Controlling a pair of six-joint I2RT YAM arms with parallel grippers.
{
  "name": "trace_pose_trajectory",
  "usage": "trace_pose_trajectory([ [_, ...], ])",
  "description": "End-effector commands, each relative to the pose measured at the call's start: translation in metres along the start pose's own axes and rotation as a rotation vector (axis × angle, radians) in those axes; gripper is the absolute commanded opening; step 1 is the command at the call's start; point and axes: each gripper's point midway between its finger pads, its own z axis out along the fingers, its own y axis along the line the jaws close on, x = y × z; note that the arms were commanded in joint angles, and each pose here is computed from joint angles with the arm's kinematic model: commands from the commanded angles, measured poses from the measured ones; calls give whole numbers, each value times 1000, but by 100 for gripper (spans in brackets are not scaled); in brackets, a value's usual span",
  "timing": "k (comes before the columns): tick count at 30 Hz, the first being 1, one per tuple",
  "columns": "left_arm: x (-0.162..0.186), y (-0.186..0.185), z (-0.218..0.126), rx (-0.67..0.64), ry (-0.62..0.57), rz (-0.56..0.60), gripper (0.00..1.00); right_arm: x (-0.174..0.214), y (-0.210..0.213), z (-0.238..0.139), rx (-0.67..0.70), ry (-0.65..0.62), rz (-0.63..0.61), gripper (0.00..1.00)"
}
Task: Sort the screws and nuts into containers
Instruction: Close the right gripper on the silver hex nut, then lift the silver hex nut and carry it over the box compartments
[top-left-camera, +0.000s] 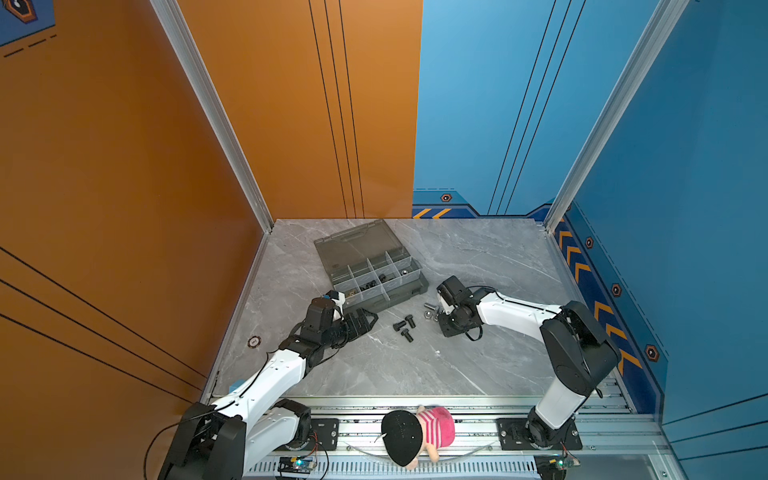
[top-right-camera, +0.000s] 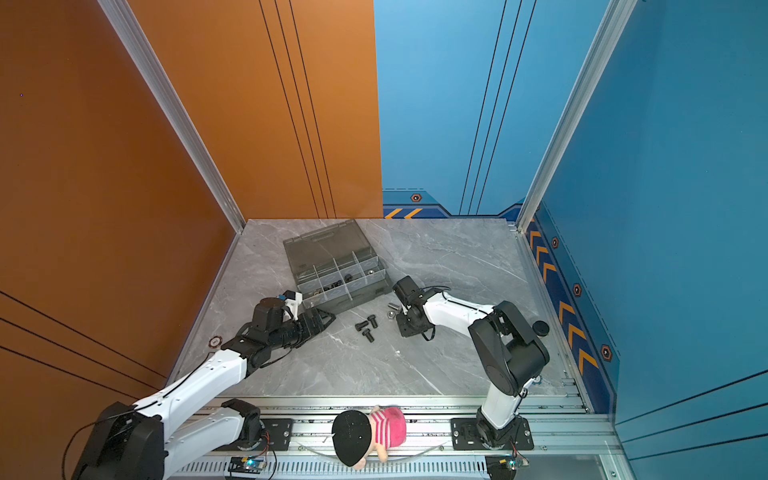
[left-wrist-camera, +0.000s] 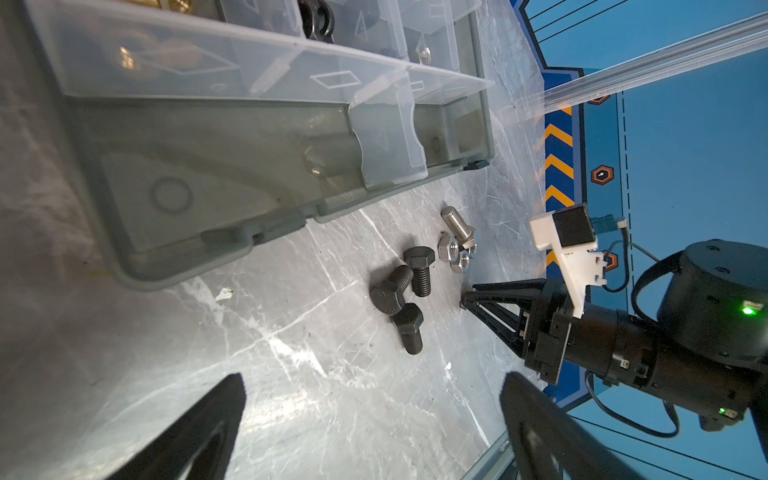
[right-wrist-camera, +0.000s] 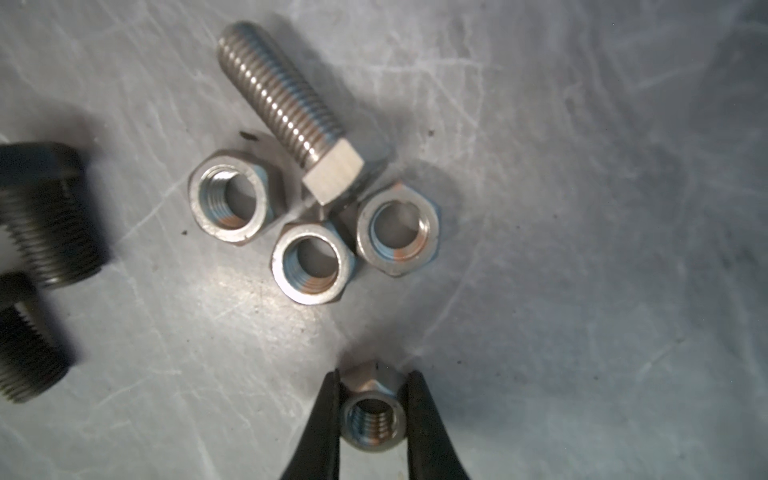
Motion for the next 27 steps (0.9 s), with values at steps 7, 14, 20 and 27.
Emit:
trace_pose_trajectory([
  [7,-5,-15,-3,40,-5,14,98,-28,16,-31,-163,-85,7,0],
  [14,-5,-16,-1,46,-6,14,98,-89,27,-73,-214,-238,-70,0],
  [20,-4,-16,0,47,0,13,98,-163,38,-100,-232,-403,-110,0],
  [27,-4,-16,-1,45,-1,18,98,-235,40,-90,-197,-517,-96,0],
])
